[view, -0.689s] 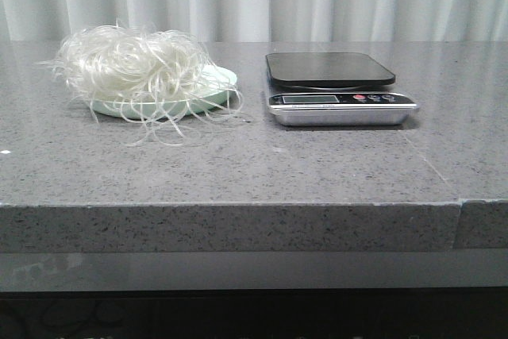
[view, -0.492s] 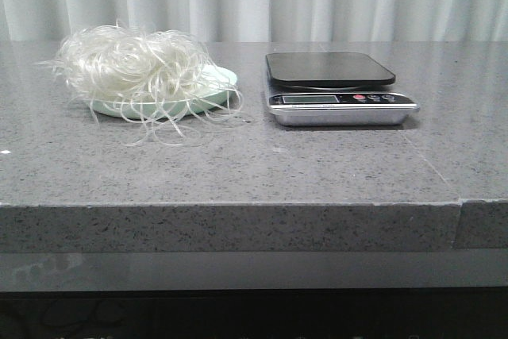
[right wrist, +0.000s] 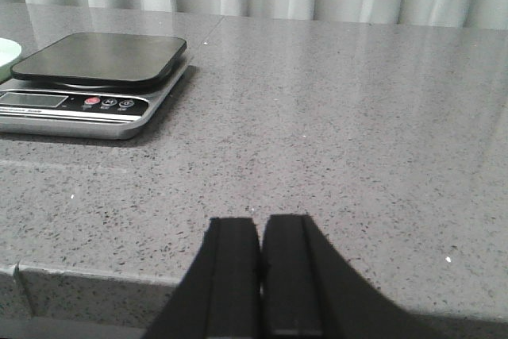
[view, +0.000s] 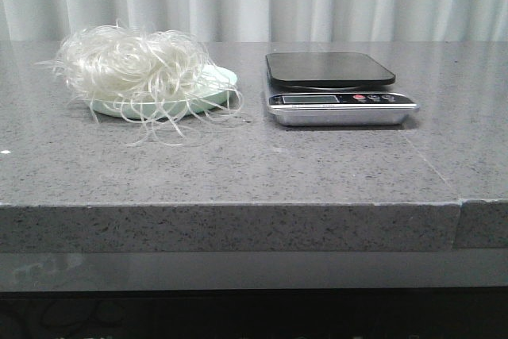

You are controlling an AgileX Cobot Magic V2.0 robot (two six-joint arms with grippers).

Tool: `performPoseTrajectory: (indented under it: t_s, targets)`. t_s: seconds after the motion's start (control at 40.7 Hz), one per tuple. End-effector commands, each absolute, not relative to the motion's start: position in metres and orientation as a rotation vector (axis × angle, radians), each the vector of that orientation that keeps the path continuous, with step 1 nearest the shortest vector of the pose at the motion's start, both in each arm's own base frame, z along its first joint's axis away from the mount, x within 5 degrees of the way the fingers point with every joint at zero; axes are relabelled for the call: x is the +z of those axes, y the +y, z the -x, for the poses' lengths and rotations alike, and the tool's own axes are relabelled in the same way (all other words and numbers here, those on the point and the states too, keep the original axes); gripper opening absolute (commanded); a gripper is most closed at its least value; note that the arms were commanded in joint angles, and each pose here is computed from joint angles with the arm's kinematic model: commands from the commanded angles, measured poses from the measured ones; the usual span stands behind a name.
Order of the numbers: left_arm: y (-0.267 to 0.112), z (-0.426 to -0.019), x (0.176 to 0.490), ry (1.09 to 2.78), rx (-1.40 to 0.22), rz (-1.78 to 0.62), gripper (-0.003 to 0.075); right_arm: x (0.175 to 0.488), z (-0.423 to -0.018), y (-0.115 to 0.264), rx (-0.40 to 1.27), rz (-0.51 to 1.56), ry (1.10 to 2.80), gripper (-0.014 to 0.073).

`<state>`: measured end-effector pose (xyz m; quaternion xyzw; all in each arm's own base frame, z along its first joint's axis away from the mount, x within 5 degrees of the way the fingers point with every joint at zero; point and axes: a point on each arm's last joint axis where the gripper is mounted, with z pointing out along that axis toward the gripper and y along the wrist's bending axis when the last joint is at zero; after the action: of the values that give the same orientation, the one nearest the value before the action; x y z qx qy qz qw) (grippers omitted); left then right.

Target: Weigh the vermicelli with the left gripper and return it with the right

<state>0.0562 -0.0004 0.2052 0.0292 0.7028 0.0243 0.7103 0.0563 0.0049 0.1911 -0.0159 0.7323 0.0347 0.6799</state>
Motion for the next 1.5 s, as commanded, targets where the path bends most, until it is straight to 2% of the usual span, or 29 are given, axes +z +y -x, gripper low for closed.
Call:
performPoseTrajectory:
  t_s: [0.0, 0.172, 0.32, 0.393, 0.492, 0.664, 0.885, 0.959, 1.082, 1.205, 1.328, 1.475]
  targets:
    - [0.000, -0.054, 0.219, 1.377, 0.052, -0.054, 0.0139, 0.202, -0.055, 0.004, 0.068, 0.022, 1.548, 0.0157]
    - [-0.001, -0.049, 0.235, 1.202, 0.054, -0.048, 0.0138, 0.202, -0.055, 0.004, 0.068, 0.022, 1.548, 0.0157]
    - [0.000, -0.037, 0.263, 0.976, 0.051, -0.034, 0.0138, 0.202, -0.055, 0.004, 0.068, 0.022, 1.548, 0.0157]
    - [0.000, -0.031, 0.286, 0.946, 0.051, -0.033, 0.0137, 0.202, -0.055, 0.004, 0.068, 0.022, 1.548, 0.0157]
    - [0.000, -0.024, 0.332, 0.930, 0.056, -0.037, 0.0138, 0.202, -0.055, 0.004, 0.068, 0.022, 1.548, 0.0157]
    - [-0.001, -0.048, 0.398, 1.081, 0.058, -0.046, 0.0139, 0.202, -0.055, 0.004, 0.068, 0.022, 1.548, 0.0157]
    - [-0.001, -0.108, 0.434, 1.263, 0.046, -0.045, 0.0155, 0.202, -0.055, 0.004, 0.068, 0.022, 1.548, 0.0157]
    - [-0.001, -0.124, 0.438, 1.295, 0.024, -0.030, 0.0209, 0.202, -0.055, 0.004, 0.068, 0.022, 1.548, 0.0157]
    - [-0.001, -0.149, 0.439, 1.368, -0.037, 0.016, 0.0366, 0.202, -0.055, 0.004, 0.068, 0.022, 1.548, 0.0157]
    - [-0.005, -0.171, 0.432, 1.499, -0.204, 0.127, 0.0503, 0.202, -0.055, 0.004, 0.068, 0.022, 1.548, 0.0157]
    - [-0.012, -0.191, 0.420, 1.668, -0.375, 0.210, 0.0569, 0.202, -0.055, 0.004, 0.068, 0.022, 1.548, 0.0157]
    - [-0.023, -0.222, 0.397, 1.896, -0.542, 0.270, 0.0582, 0.202, -0.055, 0.004, 0.068, 0.022, 1.548, 0.0157]
